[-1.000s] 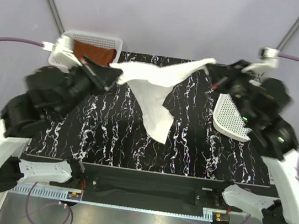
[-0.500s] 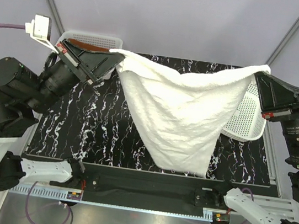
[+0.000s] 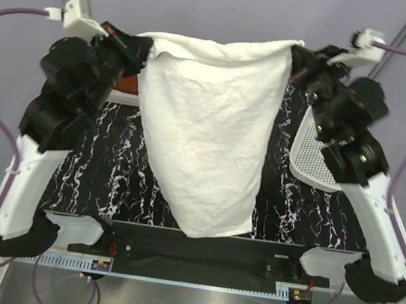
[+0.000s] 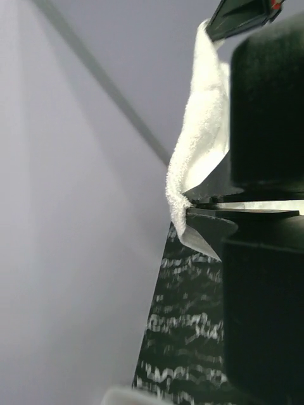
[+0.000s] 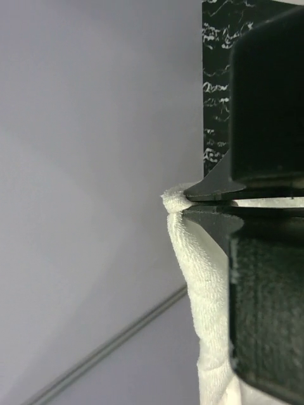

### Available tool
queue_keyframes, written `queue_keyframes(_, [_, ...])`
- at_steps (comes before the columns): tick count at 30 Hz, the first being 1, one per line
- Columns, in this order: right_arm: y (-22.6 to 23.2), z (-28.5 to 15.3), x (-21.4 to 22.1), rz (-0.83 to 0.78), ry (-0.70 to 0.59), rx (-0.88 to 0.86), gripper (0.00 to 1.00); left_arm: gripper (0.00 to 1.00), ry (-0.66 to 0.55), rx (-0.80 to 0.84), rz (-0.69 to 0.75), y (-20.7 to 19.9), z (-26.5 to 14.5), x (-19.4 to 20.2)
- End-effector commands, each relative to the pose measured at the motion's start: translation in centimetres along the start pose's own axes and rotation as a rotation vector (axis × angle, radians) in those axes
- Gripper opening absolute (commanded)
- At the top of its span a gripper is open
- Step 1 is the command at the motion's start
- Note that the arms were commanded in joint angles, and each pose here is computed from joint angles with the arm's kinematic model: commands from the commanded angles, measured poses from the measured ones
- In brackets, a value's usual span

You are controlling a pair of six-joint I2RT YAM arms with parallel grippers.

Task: Fold and stack the towels
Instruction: Flatten out the crumpled towel, then fold the towel

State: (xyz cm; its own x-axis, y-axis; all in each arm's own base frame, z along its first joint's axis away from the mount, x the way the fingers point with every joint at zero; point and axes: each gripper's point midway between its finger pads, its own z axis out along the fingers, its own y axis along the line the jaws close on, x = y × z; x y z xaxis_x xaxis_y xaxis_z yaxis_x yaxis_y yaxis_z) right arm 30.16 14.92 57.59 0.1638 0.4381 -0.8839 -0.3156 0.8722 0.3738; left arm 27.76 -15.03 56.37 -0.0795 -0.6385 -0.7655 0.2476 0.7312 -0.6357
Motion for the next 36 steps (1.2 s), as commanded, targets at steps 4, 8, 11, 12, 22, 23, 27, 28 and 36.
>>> queue_keyframes(4, [-4.4,11.0,7.7,-0.168,0.063,0.097,0.00,0.00,0.081,0.047,-0.031,5.7,11.5,3.8])
queue_keyframes(8, [-8.8,19.0,13.9,-0.163,0.158,0.096,0.00,0.00,0.158,0.128,-0.067,10.6,20.3,6.1])
queue_keyframes(11, [-12.4,22.9,16.7,-0.152,0.187,0.104,0.00,0.00,0.174,0.172,-0.077,12.6,23.9,5.9])
queue_keyframes(12, [-13.9,23.6,17.2,-0.152,0.200,0.113,0.00,0.00,0.181,0.195,-0.101,13.9,25.8,7.0])
queue_keyframes(22, [-19.3,26.3,26.3,-0.048,0.356,-0.007,0.00,0.00,0.316,0.299,-0.185,21.9,31.0,14.0])
queue_keyframes(23, [-19.6,26.1,26.8,-0.042,0.369,-0.003,0.00,0.00,0.320,0.321,-0.181,21.9,30.8,14.4])
queue_keyframes(27, [-20.4,24.0,31.0,0.020,0.478,-0.005,0.00,0.00,0.417,0.281,-0.196,23.9,29.1,17.8])
queue_keyframes(28, [-20.1,23.4,30.9,0.028,0.489,-0.012,0.00,0.00,0.424,0.279,-0.194,23.6,28.5,17.8])
queue_keyframes(36, [-22.8,16.7,36.6,0.084,0.771,0.138,0.00,0.00,0.669,0.076,-0.250,27.7,21.0,26.3])
